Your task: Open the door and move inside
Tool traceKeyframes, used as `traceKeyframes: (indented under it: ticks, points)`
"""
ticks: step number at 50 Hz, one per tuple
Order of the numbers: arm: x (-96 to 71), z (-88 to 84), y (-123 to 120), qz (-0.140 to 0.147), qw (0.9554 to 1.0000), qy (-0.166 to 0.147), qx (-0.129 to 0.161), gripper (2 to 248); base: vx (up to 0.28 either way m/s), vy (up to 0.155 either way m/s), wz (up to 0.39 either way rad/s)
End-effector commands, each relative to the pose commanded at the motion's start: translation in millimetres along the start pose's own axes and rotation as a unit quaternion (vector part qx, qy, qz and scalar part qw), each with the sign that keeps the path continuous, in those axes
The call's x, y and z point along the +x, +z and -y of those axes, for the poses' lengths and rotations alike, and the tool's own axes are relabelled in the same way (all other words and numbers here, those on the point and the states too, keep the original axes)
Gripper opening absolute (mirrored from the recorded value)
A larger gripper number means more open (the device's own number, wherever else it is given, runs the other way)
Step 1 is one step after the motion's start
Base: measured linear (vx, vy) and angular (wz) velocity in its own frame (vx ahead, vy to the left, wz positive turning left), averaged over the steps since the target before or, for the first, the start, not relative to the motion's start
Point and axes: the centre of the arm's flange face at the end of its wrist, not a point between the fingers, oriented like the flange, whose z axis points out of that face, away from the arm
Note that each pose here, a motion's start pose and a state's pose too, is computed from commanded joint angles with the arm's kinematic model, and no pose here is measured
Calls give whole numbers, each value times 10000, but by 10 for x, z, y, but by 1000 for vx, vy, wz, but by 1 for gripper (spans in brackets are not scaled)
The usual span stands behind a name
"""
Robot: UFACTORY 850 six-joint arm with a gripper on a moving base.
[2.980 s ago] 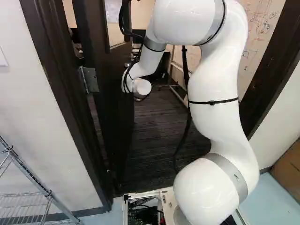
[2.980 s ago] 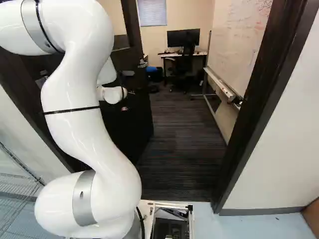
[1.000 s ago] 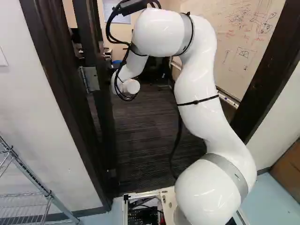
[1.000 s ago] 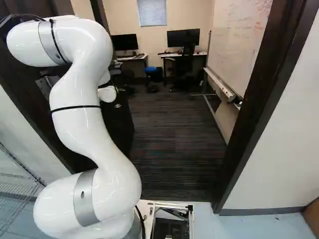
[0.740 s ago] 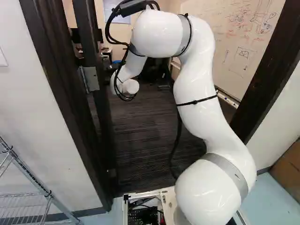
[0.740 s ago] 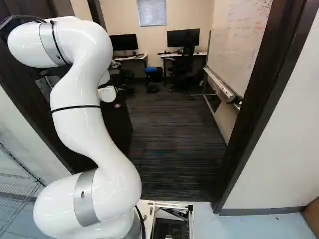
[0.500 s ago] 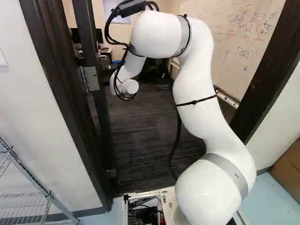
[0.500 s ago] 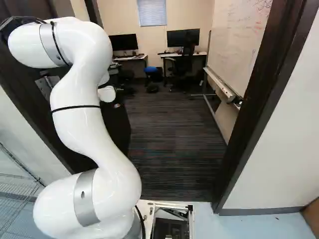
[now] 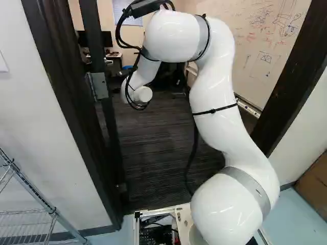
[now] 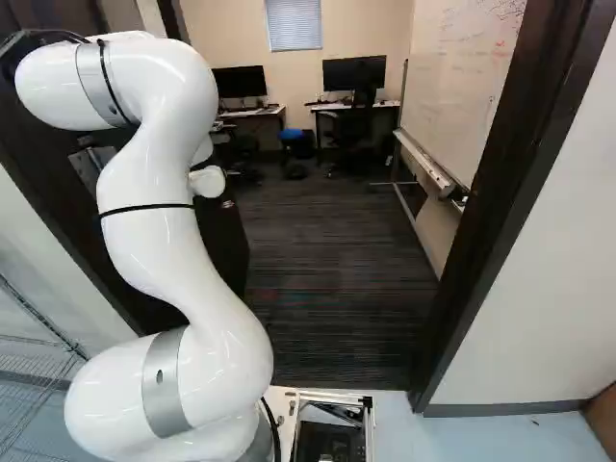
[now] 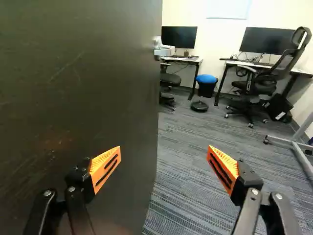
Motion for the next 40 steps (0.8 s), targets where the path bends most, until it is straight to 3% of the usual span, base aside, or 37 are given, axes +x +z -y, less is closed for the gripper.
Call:
traceKeyframes:
  ticks: [40]
  points:
    - [-42,-552,-327,121,9990,104,-429,247,0,0,0]
